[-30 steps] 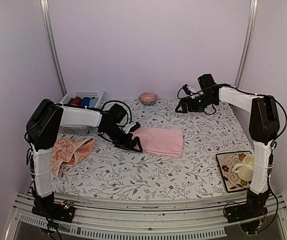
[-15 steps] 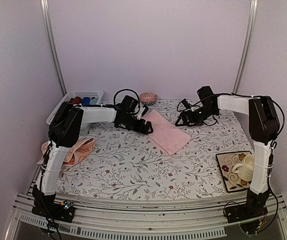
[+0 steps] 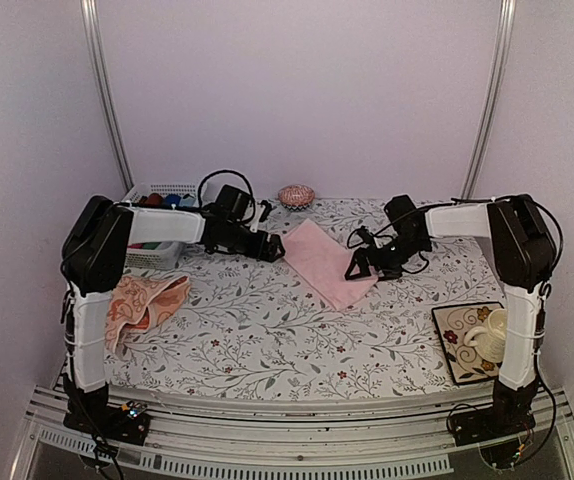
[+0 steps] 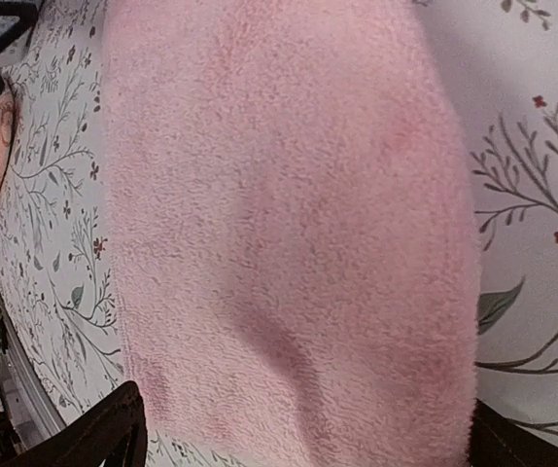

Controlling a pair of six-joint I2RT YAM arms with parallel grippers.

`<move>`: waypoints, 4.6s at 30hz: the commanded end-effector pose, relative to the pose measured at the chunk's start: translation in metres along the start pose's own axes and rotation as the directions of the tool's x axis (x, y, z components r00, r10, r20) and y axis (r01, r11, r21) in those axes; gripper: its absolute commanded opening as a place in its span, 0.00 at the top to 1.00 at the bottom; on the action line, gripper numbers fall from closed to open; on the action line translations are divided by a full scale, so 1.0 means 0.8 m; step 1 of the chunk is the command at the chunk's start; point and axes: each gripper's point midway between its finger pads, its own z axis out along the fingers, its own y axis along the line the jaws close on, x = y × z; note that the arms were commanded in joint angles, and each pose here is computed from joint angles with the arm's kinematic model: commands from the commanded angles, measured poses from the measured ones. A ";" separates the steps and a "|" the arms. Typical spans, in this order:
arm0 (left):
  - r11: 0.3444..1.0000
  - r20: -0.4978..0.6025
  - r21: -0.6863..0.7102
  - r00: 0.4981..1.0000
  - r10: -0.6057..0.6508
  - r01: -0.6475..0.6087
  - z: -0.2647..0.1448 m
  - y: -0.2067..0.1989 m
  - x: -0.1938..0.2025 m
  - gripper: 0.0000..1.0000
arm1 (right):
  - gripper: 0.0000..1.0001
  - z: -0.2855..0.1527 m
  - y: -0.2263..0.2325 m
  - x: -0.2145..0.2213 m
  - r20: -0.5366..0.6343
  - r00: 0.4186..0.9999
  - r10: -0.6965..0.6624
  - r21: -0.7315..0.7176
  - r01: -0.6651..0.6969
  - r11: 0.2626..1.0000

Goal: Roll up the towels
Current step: Rotate the towel at the center of the board, then smooth out the towel at the center of the board, then pick up the towel from the center of the board.

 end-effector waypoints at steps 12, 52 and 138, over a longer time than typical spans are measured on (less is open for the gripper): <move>0.997 0.061 -0.045 0.996 0.071 -0.068 -0.059 0.011 -0.017 0.03 | 0.01 -0.019 0.111 0.082 -0.112 0.991 -0.073 -0.042 0.068 0.997; 0.913 -0.209 0.401 0.964 0.167 -0.071 -0.006 -0.194 0.170 0.62 | 0.10 0.023 0.058 0.081 -0.136 0.978 0.155 -0.429 -0.199 0.881; 0.583 0.091 0.297 0.630 0.771 -0.756 -0.073 -0.173 0.185 1.00 | 0.01 -0.119 0.183 0.100 0.393 -0.007 -0.920 0.257 0.961 0.103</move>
